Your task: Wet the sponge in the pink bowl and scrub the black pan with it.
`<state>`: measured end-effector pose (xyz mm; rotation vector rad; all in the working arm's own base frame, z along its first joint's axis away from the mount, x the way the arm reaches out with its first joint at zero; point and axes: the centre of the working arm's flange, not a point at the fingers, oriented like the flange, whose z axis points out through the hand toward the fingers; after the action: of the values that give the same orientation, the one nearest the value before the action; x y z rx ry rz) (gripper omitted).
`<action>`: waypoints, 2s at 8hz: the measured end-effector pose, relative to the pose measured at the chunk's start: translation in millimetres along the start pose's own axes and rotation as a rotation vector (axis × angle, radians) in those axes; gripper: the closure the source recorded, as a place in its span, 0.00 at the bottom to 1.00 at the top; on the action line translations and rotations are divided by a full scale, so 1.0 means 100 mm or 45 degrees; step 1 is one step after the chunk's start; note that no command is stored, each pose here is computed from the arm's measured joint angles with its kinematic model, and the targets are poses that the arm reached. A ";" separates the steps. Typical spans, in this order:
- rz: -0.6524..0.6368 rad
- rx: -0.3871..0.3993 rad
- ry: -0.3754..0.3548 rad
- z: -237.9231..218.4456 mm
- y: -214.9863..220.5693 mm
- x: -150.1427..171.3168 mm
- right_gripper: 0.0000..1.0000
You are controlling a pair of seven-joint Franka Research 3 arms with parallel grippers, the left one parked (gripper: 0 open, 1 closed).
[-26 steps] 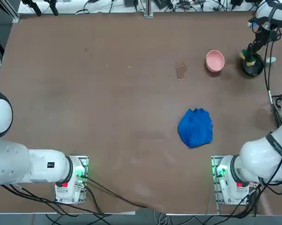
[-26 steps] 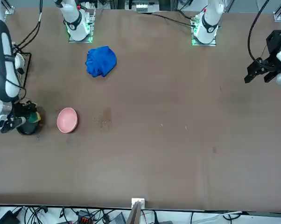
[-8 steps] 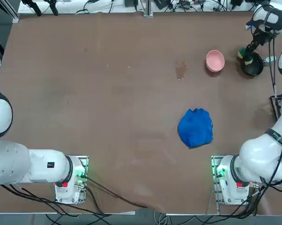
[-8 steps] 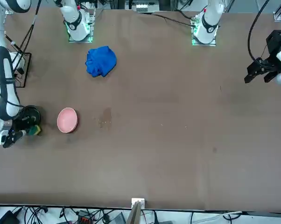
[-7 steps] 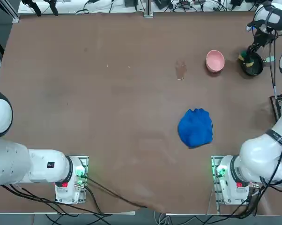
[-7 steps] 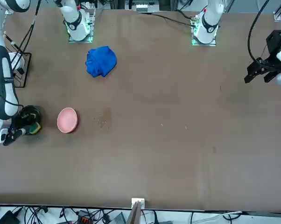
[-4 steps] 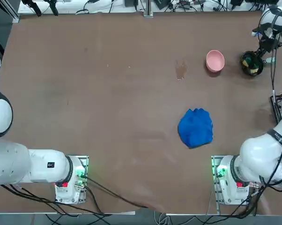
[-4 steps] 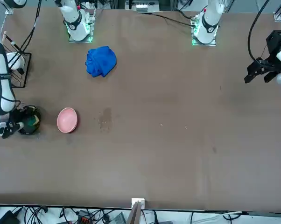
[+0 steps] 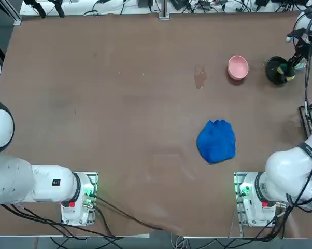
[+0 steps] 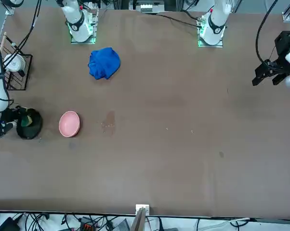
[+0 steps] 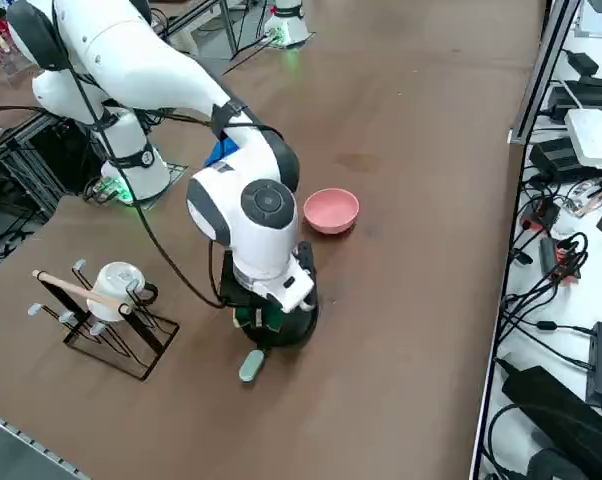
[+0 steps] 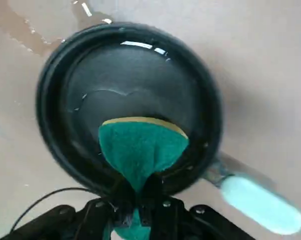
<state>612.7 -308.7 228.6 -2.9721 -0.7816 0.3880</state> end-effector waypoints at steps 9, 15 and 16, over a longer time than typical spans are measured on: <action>-0.044 -0.029 0.027 -0.04 -0.58 0.81 0.92; -0.021 0.141 -0.125 -0.02 -0.73 0.53 0.92; -0.012 0.153 -0.126 -0.01 -0.67 0.42 0.92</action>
<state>616.0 -229.6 226.9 -2.8555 -0.7519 0.5646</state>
